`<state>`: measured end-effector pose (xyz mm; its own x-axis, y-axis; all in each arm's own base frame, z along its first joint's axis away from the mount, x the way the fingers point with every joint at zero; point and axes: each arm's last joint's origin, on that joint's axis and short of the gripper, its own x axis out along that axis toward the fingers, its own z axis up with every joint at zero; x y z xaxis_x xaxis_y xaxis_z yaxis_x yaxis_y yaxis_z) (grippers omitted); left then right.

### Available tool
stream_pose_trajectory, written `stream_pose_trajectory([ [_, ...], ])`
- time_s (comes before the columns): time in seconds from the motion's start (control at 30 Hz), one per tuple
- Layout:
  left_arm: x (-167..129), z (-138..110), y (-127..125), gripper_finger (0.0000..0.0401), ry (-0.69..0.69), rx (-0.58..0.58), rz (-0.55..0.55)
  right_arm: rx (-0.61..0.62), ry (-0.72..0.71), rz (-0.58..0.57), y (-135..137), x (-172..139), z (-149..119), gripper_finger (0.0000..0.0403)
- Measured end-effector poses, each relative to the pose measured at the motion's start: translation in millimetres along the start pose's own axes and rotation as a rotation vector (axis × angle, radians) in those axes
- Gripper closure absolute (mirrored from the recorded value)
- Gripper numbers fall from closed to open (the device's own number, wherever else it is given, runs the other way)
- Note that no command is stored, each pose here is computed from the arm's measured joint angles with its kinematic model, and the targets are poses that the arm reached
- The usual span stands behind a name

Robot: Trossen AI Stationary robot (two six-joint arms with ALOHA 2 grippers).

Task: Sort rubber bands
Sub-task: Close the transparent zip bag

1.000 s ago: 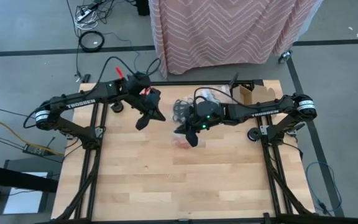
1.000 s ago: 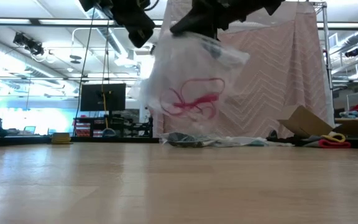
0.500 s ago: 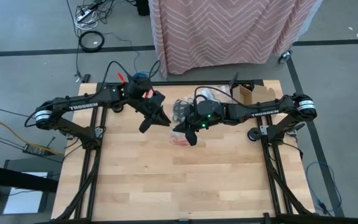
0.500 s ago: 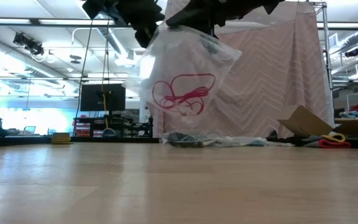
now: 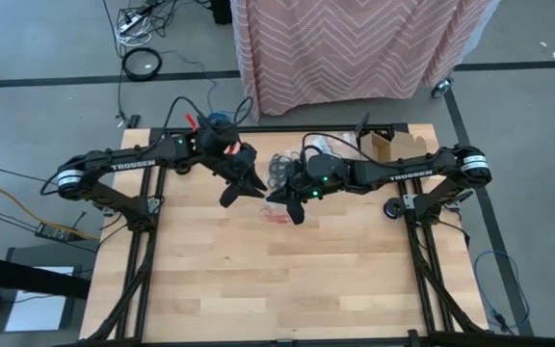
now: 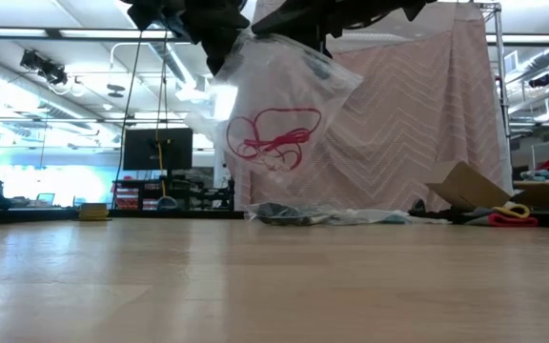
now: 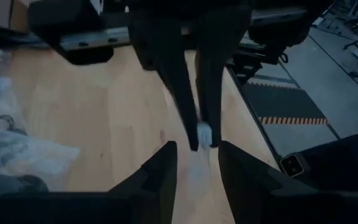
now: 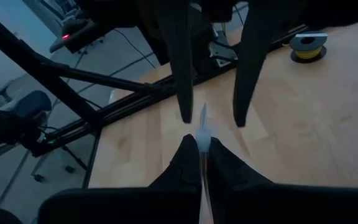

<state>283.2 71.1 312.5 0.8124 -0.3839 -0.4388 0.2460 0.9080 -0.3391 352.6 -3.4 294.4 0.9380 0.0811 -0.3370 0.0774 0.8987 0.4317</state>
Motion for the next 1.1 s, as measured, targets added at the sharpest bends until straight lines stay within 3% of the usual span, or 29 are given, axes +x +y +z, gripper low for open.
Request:
stream_pose_trajectory([
  [0.17, 4.8, -1.7, 1.8, 0.0289, 0.013, -0.011, -0.001, 0.000, -0.005, 0.002, 0.2, 0.0, 0.5, 0.0402],
  [0.37, 5.5, -1.8, 1.1, 0.0390, 0.014, 0.005, -0.016, 0.000, -0.004, -0.002, -0.1, 0.0, 0.3, 0.0402],
  [1.1, 5.4, -1.6, 1.0, 0.0400, 0.013, 0.014, -0.024, 0.004, 0.011, -0.010, -2.2, -0.2, -0.3, 0.0390],
])
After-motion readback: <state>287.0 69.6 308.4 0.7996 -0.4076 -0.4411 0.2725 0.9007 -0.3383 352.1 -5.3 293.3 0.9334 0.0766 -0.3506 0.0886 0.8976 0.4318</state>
